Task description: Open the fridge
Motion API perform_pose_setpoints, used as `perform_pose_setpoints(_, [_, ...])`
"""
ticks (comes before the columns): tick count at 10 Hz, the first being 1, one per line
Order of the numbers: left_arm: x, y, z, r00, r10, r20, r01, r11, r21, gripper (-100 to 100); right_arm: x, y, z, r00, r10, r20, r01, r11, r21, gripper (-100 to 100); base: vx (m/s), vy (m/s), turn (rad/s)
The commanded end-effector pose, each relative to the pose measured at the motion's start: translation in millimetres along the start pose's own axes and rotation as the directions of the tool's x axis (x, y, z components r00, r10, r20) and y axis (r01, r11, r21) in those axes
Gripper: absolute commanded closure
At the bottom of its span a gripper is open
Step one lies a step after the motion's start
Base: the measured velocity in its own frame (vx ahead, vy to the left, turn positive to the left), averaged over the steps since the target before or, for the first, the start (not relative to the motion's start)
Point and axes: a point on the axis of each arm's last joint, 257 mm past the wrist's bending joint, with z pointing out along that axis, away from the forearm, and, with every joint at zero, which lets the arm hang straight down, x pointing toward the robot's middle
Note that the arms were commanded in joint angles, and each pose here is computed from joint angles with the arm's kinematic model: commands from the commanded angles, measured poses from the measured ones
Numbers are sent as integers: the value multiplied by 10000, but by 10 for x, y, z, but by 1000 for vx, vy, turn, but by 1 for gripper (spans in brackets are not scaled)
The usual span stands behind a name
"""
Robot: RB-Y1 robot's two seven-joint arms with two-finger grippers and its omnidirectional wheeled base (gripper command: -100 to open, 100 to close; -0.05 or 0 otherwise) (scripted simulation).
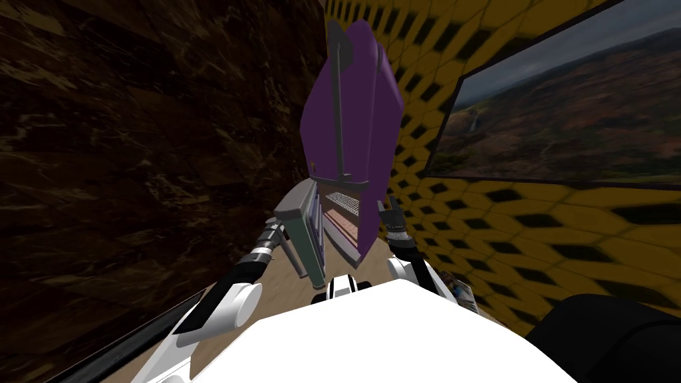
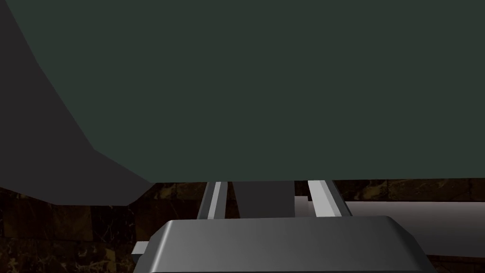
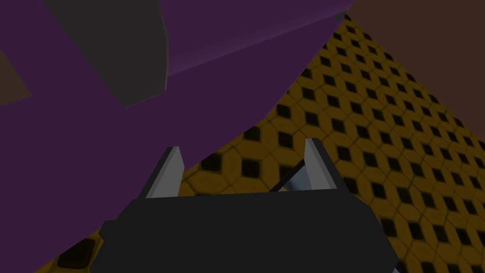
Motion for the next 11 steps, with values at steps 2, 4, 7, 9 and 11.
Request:
perform_pose_setpoints(2, [149, -31, 13, 9989, -19, -466, 23, 10000, 85, 100, 0, 0, 0, 10000, -1, 0, 1, 10000, 0, 0, -17, 306, -91])
perform_pose_setpoints(4, [219, -26, 14, 9977, -42, -678, 48, 10000, 79, 100, -1, 0, 0, 10000, -3, -2, 3, 10000, 1, 0, -4, 372, -116])
perform_pose_setpoints(7, [358, -13, 9, 9939, -91, -1099, 97, 9999, 53, 100, -1, 0, 0, 10000, -3, -2, 3, 10000, 1, 0, -14, 390, -127])
perform_pose_setpoints(9, [495, 6, -3, 9884, -144, -1514, 147, 9999, 9, 100, 0, 0, 0, 10000, -3, -1, 3, 10000, 0, 0, -14, 422, -140])
perform_pose_setpoints(11, [562, 17, -11, 9850, -172, -1718, 171, 9999, -20, 100, -1, 0, -1, 10000, -3, 0, 3, 10000, 2, 0, 13, 355, -103])
